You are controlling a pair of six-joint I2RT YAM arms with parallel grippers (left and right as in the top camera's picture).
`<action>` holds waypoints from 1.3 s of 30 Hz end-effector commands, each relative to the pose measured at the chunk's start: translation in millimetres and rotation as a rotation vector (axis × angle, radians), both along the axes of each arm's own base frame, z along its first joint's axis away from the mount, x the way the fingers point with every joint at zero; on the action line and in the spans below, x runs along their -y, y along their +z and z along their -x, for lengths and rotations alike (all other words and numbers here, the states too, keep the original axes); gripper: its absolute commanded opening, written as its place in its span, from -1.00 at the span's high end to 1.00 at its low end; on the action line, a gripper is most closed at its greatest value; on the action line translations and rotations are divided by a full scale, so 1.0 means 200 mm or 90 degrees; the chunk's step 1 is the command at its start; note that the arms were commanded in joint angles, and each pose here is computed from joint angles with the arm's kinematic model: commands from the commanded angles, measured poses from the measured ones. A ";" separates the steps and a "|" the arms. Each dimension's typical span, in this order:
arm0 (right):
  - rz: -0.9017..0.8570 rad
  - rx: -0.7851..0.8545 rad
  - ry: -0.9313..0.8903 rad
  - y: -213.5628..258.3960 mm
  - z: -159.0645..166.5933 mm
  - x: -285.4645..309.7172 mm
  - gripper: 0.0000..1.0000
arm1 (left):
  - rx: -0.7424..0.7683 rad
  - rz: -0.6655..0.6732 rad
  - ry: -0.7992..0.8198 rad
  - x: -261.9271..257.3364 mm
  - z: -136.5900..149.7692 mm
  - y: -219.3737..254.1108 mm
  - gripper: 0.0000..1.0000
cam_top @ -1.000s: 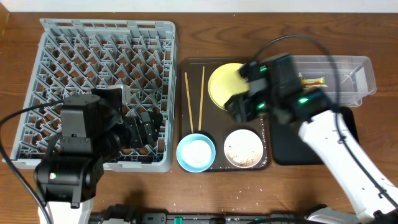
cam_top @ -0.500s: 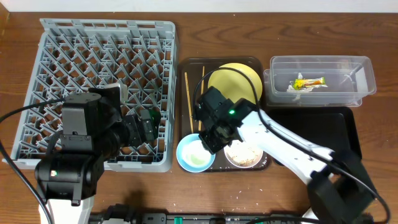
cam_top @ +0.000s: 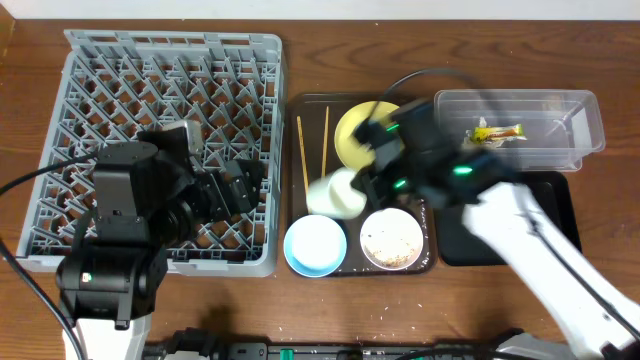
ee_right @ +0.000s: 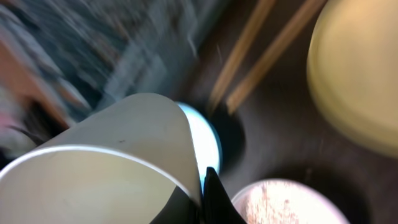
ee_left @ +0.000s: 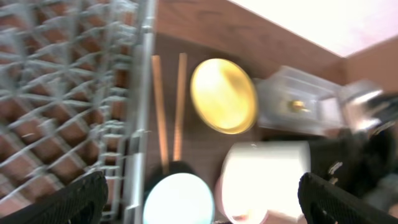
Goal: Sort waste into correct bins and load items into the dishwasher
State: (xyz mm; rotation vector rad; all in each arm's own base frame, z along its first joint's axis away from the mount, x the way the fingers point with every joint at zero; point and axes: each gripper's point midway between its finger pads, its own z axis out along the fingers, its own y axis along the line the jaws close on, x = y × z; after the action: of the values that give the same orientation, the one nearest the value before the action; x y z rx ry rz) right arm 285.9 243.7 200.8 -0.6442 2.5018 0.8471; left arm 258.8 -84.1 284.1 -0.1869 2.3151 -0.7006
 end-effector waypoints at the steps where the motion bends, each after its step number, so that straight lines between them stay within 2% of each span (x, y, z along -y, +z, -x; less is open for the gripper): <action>1: -0.212 0.082 0.084 0.39 -0.02 0.06 0.98 | 0.008 0.136 -0.096 0.18 0.02 0.13 -0.96; 4: -0.352 0.109 0.156 0.61 0.01 0.09 0.98 | 0.007 0.237 -0.182 0.31 0.03 0.24 -0.96; 6: -0.383 0.119 0.183 0.66 0.02 0.08 0.98 | 0.009 0.291 -0.244 0.37 0.05 0.30 -0.96; 12: -0.413 0.156 0.263 0.74 0.11 -0.03 0.98 | -0.009 0.410 -0.404 0.48 0.13 0.43 -0.96; 16: -0.424 0.177 0.296 0.78 0.15 -0.10 0.98 | -0.015 0.426 -0.432 0.49 0.15 0.44 -0.96; 20: -0.390 0.203 0.264 0.76 0.12 -0.21 0.98 | -0.025 0.459 -0.494 0.50 0.24 0.49 -0.97; 23: -0.396 0.212 0.284 0.77 0.15 -0.26 0.98 | -0.029 0.467 -0.507 0.50 0.26 0.50 -0.80; 25: -0.388 0.218 0.267 0.77 0.12 -0.29 0.98 | -0.031 0.473 -0.518 0.50 0.27 0.51 -0.61; 30: -0.389 0.221 0.268 0.77 0.12 -0.30 0.98 | -0.032 0.477 -0.526 0.50 0.29 0.51 -0.46; 31: -0.389 0.221 0.268 0.77 0.12 -0.30 0.79 | -0.031 0.475 -0.524 0.50 0.28 0.51 -0.46; 32: -0.389 0.221 0.269 0.77 0.12 -0.30 0.33 | -0.026 0.470 -0.519 0.50 0.27 0.51 -0.45; 33: -0.388 0.222 0.268 0.77 0.12 -0.30 -0.04 | -0.024 0.464 -0.509 0.50 0.26 0.50 -0.43; 34: -0.388 0.222 0.264 0.77 0.11 -0.29 -0.22 | -0.020 0.456 -0.496 0.50 0.24 0.49 -0.41; 36: -0.383 0.221 0.248 0.76 0.08 -0.26 -0.43 | -0.004 0.439 -0.478 0.50 0.21 0.48 -0.35; 39: -0.332 0.206 0.136 0.69 -0.08 -0.09 -0.50 | 0.021 0.414 -0.443 0.46 0.15 0.46 -0.32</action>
State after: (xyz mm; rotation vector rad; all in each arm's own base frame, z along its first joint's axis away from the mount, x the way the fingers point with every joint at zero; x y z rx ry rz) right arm 270.4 290.1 348.3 -0.9418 1.7489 1.4128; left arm 218.9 -183.2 373.1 0.3711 2.0477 -1.8713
